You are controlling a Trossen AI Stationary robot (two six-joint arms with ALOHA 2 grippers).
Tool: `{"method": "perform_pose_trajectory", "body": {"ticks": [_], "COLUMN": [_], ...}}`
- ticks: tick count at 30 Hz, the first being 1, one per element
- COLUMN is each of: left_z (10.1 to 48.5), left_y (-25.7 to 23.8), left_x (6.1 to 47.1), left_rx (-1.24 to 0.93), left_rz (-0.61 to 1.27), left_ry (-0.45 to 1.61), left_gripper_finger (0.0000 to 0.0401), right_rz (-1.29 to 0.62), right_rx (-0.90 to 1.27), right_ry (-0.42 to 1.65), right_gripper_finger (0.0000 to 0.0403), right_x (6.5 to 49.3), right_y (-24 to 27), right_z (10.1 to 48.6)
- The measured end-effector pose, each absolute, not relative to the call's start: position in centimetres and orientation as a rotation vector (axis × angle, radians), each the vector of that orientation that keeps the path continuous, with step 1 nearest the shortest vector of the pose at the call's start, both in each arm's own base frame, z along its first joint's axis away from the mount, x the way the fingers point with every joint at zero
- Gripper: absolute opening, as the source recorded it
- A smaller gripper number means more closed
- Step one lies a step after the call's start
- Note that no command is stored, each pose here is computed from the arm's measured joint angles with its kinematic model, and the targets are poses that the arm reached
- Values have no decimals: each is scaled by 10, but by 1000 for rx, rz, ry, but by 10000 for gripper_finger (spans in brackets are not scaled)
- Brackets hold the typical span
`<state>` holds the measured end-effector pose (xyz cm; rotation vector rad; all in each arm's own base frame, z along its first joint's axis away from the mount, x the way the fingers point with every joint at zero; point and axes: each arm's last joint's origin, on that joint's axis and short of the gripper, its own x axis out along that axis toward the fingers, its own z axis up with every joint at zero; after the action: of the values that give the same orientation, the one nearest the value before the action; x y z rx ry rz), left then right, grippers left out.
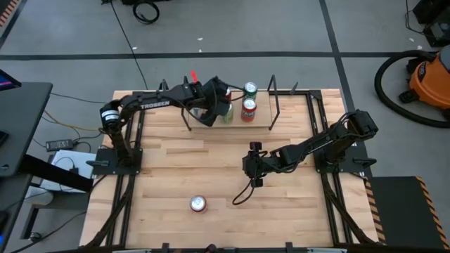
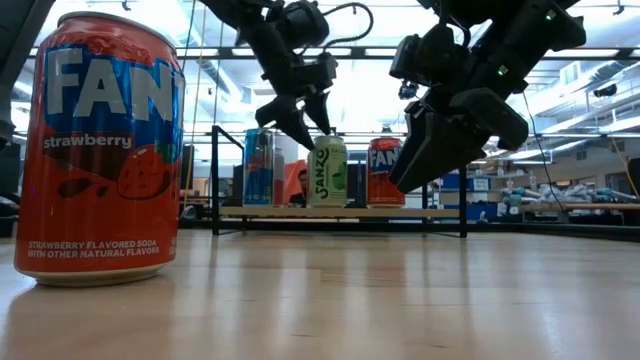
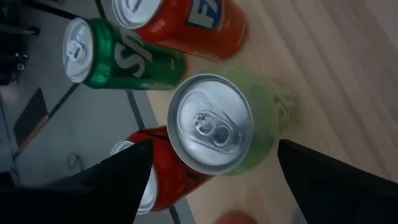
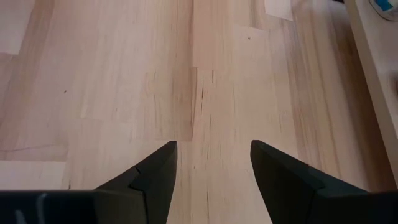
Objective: Place canned beverage on shelf
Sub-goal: Put the light green soda can on the shelf, then put the red soda can on the shelf
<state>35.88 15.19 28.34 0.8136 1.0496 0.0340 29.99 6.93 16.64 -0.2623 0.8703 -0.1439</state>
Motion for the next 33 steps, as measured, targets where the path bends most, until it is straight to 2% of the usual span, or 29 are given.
{"method": "perform_pose_trajectory", "body": {"ticks": [11, 16, 20, 28, 33], "left_z": [323, 339, 344, 327, 304], "left_y": [130, 95, 68, 25, 3], "left_x": [342, 334, 327, 313, 303], "left_rx": [863, 781, 631, 369, 323], "left_rz": [110, 86, 89, 71, 21], "left_ry": [976, 936, 932, 1117, 1179], "left_gripper_finger": [354, 354, 354, 354, 354], "right_rz": [-148, -208, -257, -321, -382], "right_rx": [-276, -314, -299, -299, -319], "right_ry": [863, 908, 903, 797, 761], "right_gripper_finger": [215, 215, 215, 215, 215], "right_x": [300, 293, 280, 257, 253], "right_y": [69, 68, 69, 65, 51], "right_z": [167, 168, 184, 223, 236]}}
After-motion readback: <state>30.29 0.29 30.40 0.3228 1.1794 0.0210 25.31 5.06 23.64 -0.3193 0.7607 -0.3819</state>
